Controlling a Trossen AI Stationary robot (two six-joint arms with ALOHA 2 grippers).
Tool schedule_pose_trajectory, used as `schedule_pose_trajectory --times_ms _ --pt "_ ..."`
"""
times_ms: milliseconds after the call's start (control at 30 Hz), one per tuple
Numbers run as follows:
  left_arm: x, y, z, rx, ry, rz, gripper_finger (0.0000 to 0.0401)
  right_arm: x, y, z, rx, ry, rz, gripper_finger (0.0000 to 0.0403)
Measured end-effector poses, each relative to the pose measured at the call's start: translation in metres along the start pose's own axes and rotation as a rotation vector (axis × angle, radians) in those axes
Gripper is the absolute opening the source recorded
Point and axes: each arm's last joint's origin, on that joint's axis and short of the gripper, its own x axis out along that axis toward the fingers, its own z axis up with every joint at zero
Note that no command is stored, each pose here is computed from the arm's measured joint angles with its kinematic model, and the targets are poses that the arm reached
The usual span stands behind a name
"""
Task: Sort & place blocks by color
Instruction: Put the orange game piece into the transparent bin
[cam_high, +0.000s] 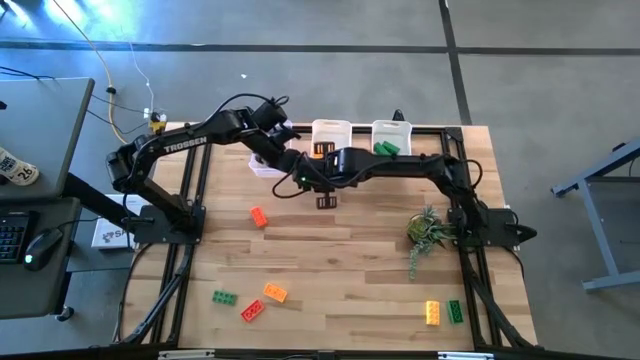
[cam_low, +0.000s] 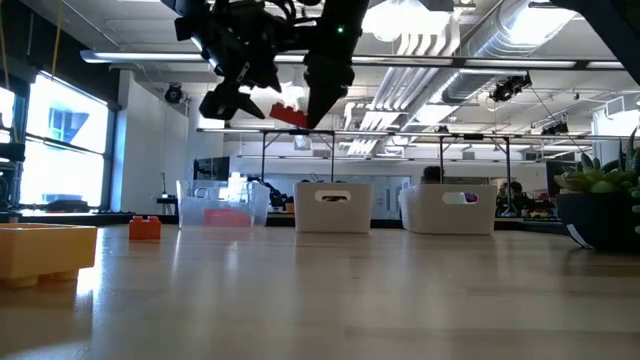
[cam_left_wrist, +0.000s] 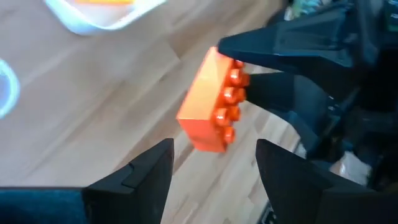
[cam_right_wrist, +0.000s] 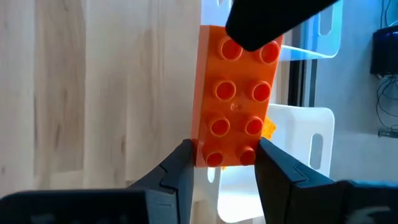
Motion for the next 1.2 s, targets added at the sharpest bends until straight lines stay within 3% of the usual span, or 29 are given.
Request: schedule_pose_trajectory --times_ms 333,767,1200 --pt "-0.002 0.002 0.004 -0.037 -0.032 -0.007 0.0216 -0.001 -0.007 0.008 0.014 -0.107 0.017 0.0109" --pt "-0.003 0.002 0.005 -0.065 -0.03 -0.008 0.0209 0.003 -0.018 0.007 0.033 -0.115 -0.009 0.0109" --pt "-0.003 0.003 0.005 0.0 -0.044 0.014 0.0089 0.006 -0.024 0.005 0.016 -0.106 -0.018 0.0108"
